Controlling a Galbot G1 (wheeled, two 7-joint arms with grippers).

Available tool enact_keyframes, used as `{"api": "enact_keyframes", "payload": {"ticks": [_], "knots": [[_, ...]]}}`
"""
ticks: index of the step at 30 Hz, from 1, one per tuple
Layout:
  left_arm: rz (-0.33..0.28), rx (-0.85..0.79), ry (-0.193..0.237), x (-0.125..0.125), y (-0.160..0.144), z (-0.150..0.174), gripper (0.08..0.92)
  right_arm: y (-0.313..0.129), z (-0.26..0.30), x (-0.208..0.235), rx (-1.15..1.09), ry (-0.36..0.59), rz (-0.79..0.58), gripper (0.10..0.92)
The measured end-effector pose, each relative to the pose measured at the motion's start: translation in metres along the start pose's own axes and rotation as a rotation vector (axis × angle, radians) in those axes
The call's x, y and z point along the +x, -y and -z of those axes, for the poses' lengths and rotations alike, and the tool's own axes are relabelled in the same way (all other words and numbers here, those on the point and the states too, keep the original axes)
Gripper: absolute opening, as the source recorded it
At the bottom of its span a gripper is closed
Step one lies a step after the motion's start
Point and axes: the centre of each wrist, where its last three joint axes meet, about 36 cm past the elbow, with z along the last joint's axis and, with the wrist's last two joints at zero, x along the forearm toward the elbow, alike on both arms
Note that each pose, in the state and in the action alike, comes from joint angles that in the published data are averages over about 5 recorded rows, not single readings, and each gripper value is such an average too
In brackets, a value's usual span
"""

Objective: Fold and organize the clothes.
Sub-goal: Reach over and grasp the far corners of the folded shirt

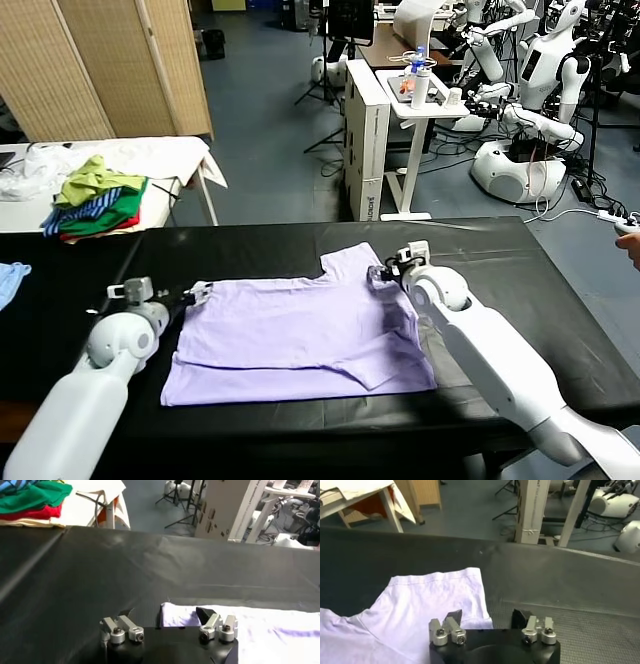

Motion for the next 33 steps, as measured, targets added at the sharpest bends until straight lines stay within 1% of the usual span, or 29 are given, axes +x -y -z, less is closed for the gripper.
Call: {"api": "enact_keyframes", "payload": {"ticks": [3,6,7,8,11,13,14,16,19,25,33], "knots": [[-0.006,0.012,0.000,-0.001,0.001,0.000,0.773,0.000,0.000,0.000,0.001,-0.001,0.000,0.685],[-0.012,0.015,0.000,-0.001,0.001,0.000,0.651,0.000,-0.001,-0.001,0.002,-0.002,0.002,0.634],[-0.013,0.015,-0.001,-0.001,0.002,0.000,0.603,0.000,-0.001,-0.001,0.002,-0.003,0.002,0.596],[-0.015,0.014,-0.001,-0.001,0.002,-0.001,0.536,0.000,-0.001,-0.001,0.002,-0.003,0.003,0.561],[-0.018,0.013,-0.004,0.000,0.002,-0.002,0.368,-0.001,-0.001,-0.002,0.002,-0.002,0.004,0.396],[-0.019,0.011,-0.005,0.000,0.002,-0.003,0.293,-0.001,-0.001,-0.002,0.003,0.000,0.006,0.293],[-0.020,0.011,-0.006,0.001,0.002,-0.003,0.260,-0.001,-0.001,-0.002,0.004,0.003,0.007,0.255],[-0.020,0.010,-0.006,0.001,0.002,-0.004,0.238,-0.002,-0.001,-0.002,0.004,0.013,0.010,0.200],[-0.020,0.010,-0.003,0.000,0.003,-0.004,0.222,-0.002,-0.001,0.000,-0.002,0.038,0.015,0.165],[-0.022,0.011,0.013,0.004,0.004,0.000,0.217,0.002,-0.001,0.008,-0.019,0.111,0.032,0.152],[-0.024,0.005,0.049,0.023,0.001,0.009,0.217,0.007,0.001,0.031,-0.019,0.173,0.055,0.152]]}}
